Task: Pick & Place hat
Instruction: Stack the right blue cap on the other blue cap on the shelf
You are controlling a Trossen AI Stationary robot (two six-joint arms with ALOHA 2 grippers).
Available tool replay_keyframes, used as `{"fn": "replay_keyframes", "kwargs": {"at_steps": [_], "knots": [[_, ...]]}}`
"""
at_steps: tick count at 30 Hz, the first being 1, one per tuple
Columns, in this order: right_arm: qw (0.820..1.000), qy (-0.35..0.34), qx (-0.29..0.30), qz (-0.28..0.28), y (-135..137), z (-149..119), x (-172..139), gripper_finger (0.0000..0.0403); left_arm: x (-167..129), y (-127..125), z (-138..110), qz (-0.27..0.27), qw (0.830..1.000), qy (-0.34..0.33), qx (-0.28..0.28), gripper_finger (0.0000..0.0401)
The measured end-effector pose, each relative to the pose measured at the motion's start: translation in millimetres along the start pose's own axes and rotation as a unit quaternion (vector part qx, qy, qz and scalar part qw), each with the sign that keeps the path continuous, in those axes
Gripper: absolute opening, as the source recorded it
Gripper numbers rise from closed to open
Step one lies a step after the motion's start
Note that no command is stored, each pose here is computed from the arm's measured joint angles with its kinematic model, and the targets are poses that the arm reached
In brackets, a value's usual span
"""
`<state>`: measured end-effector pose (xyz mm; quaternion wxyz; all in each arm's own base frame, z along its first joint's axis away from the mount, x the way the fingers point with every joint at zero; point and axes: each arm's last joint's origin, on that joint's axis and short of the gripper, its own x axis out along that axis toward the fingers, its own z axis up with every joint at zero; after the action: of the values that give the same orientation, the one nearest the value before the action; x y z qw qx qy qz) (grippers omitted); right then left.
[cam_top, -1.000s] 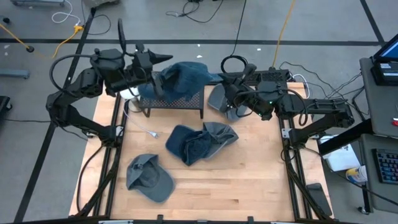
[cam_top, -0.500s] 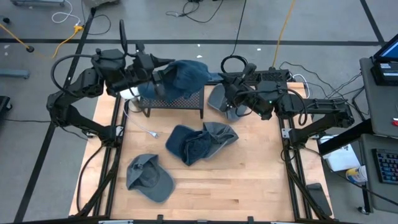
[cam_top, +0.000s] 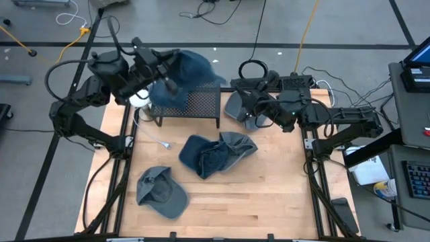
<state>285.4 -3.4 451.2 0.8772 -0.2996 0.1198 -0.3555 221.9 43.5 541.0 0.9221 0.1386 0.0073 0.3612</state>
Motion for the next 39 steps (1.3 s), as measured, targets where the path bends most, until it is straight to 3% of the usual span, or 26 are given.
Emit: {"fn": "replay_keyframes", "kwargs": {"at_steps": [6,13,24,29,33,39], "knots": [[0.994,0.063,0.066,-0.052,3.6,-6.5,-4.7,0.0196,-1.8,6.2,4.5,0.104,0.994,0.008,-0.014,0.0026],[0.989,0.062,0.122,-0.048,7.6,-5.5,-8.9,0.0219,-4.5,11.0,2.2,0.216,0.974,0.042,-0.058,0.0026],[0.989,0.06,0.127,-0.051,7.1,-5.1,-8.5,0.0219,-8.3,6.3,1.1,0.394,0.91,0.091,-0.088,0.0026],[0.992,0.063,0.104,-0.038,7.1,-7.6,-6.3,0.0218,1.1,0.9,8.9,0.371,0.923,0.083,-0.063,0.0026],[0.994,0.065,0.083,-0.037,7.4,-7.9,-6.1,0.0217,10.9,-6.9,7.0,0.295,0.953,0.067,0.004,0.0026],[0.996,0.073,0.031,-0.029,8.5,-9.8,-6.3,0.0216,23.9,-0.8,-1.3,0.18,0.978,0.071,0.073,0.0026]]}}
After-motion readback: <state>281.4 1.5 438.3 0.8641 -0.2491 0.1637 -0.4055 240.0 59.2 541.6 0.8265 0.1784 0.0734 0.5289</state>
